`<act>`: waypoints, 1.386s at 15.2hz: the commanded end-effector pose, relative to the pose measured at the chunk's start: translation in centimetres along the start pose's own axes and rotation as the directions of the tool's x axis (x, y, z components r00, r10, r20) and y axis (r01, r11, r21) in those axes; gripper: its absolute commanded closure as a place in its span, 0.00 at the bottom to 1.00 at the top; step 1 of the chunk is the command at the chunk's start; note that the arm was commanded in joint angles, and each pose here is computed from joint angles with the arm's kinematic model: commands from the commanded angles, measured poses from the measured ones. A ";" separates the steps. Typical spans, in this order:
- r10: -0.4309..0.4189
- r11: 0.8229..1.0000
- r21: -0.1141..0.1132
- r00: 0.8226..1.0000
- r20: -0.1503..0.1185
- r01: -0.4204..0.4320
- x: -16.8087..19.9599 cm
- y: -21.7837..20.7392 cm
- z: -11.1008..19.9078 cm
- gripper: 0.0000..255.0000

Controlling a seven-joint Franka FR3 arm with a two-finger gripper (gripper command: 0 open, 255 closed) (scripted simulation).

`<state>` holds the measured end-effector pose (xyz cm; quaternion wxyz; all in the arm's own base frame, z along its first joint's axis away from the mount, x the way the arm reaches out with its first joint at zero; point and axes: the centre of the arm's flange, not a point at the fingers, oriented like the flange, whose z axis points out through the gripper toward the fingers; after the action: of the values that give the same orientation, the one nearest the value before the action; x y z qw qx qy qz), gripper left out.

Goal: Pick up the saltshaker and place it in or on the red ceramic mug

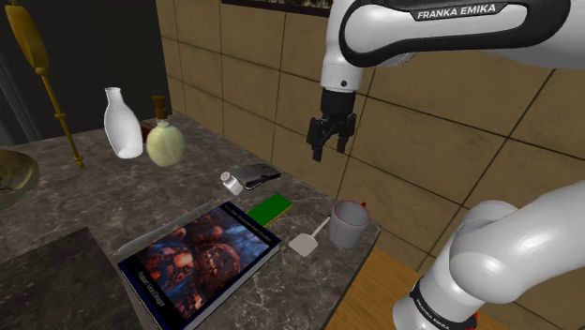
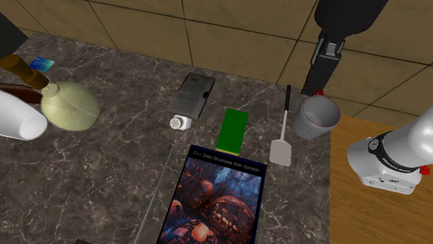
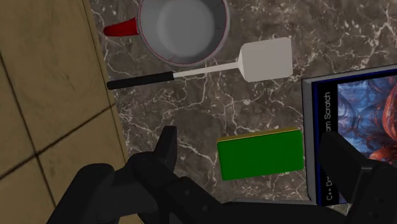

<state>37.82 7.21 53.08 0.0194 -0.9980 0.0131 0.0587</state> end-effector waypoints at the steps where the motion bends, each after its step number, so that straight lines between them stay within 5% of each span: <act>1: 0.004 1.000 -0.013 1.000 -0.010 -0.004 2.0 -1.6 1.0 0.00; 21: 0.035 0.989 -0.142 0.995 -0.094 -0.048 23.0 -15.7 8.8 0.00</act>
<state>59.12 21.65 42.76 -0.0512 -0.9981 0.0293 0.0166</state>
